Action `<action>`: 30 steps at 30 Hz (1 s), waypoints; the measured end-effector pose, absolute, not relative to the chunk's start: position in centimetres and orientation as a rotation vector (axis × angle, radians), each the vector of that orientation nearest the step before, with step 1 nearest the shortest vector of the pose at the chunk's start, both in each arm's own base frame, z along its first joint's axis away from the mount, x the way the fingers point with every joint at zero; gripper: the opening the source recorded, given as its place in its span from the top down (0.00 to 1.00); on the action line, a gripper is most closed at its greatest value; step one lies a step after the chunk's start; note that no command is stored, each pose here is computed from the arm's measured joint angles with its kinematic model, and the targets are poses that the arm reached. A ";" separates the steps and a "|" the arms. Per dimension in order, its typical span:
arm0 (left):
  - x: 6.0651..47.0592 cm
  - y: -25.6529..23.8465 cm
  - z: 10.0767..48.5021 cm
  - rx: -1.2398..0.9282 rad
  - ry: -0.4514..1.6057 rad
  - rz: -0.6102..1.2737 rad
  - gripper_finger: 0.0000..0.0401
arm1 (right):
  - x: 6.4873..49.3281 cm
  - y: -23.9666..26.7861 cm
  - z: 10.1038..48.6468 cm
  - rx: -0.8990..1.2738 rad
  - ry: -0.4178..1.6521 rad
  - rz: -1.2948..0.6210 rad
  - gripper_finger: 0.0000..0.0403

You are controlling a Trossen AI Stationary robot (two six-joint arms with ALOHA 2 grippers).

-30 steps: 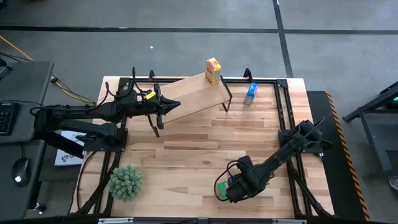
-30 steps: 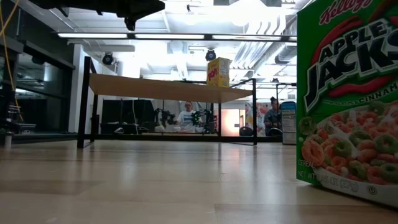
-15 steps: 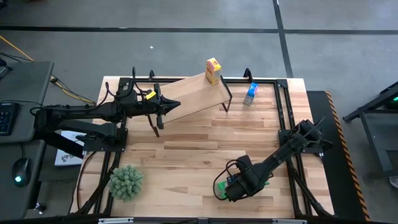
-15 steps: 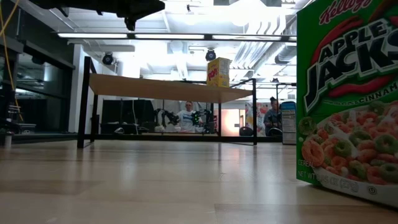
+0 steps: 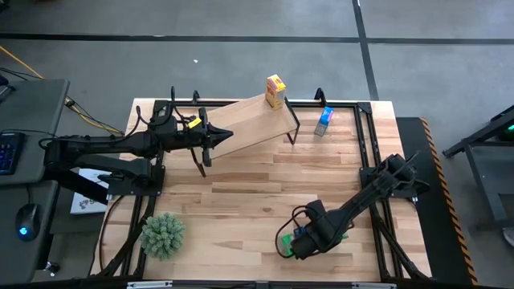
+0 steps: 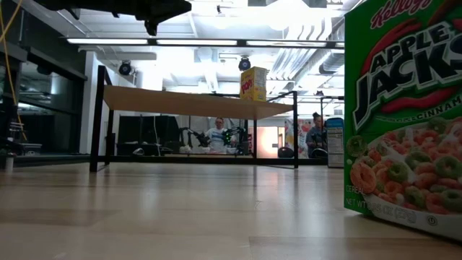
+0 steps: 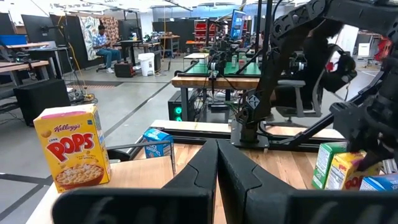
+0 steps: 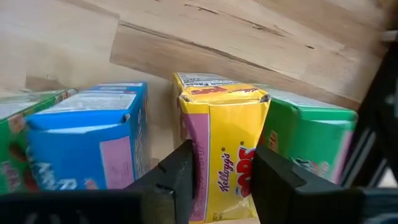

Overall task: Stack cereal on shelf
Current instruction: Put the yellow cereal box on the shelf aligned with the yellow cereal

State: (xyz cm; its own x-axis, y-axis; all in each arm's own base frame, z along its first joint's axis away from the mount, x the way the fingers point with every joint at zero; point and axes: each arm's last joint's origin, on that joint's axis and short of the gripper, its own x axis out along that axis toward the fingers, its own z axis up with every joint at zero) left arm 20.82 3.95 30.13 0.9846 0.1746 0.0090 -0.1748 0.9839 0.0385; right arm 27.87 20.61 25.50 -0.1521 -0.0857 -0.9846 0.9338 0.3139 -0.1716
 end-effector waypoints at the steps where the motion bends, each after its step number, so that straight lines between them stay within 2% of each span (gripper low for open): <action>1: 20.8 4.0 30.1 0.039 -0.006 0.176 0.99 | 27.8 20.5 26.1 0.831 1.417 -1.102 0.70; 10: 20.8 3.9 30.1 0.039 -0.006 0.176 0.99 | 28.6 19.1 32.0 0.815 1.222 -0.916 0.69; 17: 20.8 4.0 30.1 0.082 -0.001 0.176 0.99 | 30.4 16.3 37.5 0.655 0.907 -0.769 0.69; 23: 20.8 3.9 30.1 0.092 0.000 0.176 0.99 | 31.8 11.7 41.2 0.462 0.750 -0.756 0.69; 30: 20.0 3.8 30.8 0.130 -0.035 0.181 0.99 | 33.5 4.3 43.4 0.369 0.711 -0.810 0.69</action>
